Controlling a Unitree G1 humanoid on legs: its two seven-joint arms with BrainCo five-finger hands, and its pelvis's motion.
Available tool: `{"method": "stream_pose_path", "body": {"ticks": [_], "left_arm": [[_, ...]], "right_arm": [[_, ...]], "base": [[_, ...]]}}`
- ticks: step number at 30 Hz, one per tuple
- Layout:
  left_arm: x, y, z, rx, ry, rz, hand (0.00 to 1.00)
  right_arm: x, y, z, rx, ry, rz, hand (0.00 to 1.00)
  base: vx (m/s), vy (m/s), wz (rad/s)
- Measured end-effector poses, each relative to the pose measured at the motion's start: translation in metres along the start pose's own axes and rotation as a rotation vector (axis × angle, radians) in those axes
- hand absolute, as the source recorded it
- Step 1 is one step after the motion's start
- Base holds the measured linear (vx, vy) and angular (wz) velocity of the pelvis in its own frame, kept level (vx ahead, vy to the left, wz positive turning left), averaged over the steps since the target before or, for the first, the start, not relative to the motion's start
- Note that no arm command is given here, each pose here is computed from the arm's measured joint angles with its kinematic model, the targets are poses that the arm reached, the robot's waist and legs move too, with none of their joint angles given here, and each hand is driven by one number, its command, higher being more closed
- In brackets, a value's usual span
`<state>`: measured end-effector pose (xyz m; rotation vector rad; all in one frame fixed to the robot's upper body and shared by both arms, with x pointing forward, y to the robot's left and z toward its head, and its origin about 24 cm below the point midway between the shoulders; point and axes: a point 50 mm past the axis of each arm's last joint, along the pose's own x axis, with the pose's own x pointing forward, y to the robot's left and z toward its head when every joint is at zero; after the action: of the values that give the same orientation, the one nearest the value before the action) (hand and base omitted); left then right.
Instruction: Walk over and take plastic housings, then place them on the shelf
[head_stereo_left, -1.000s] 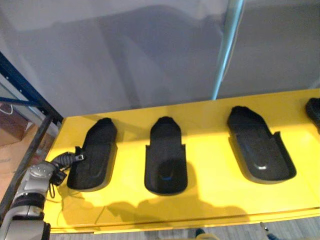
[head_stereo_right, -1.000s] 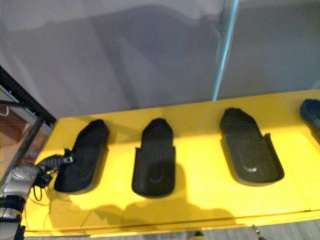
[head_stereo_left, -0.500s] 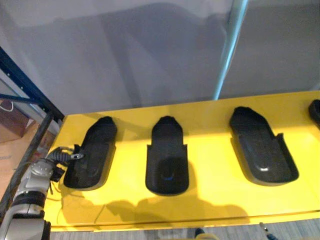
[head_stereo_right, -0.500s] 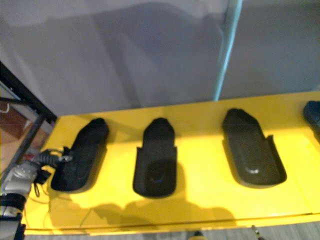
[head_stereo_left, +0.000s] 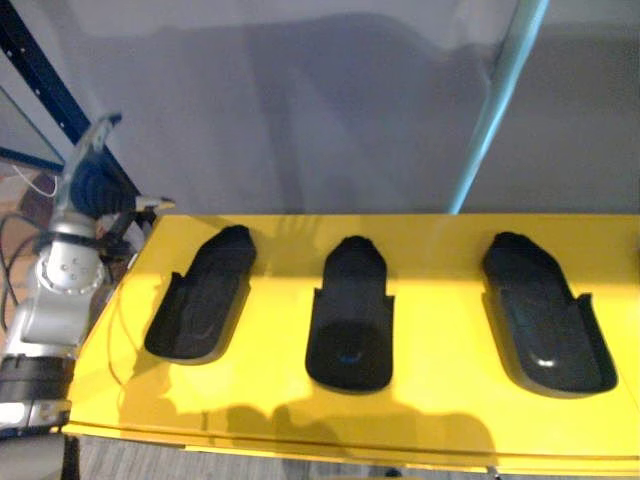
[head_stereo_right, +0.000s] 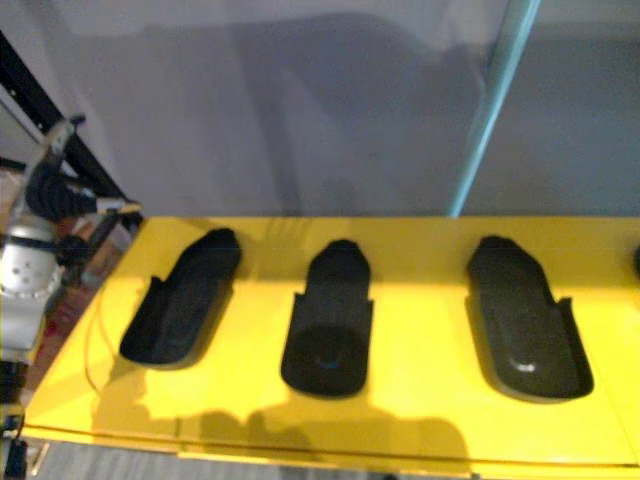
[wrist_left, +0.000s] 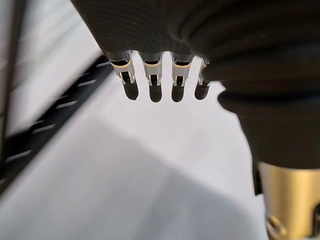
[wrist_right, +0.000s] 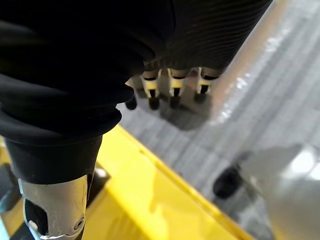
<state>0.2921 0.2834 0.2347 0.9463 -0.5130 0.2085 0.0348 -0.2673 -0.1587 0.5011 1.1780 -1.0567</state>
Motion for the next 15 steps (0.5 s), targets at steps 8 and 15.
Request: {"method": "stream_pose_path", "body": {"ticks": [8,15], "left_arm": [[-0.017,-0.024,-0.002,0.000,0.095,-0.423,0.00],[-0.028,-0.014,-0.008,-0.028,0.161,-0.465,0.00]], "right_arm": [[0.000,-0.002,0.001,0.055,0.003,-0.006,0.00],[0.000,-0.001,-0.014,0.088,0.028,-0.020,0.00]], "base": [[0.00,0.000,0.00],[0.02,0.003,0.03]]}}
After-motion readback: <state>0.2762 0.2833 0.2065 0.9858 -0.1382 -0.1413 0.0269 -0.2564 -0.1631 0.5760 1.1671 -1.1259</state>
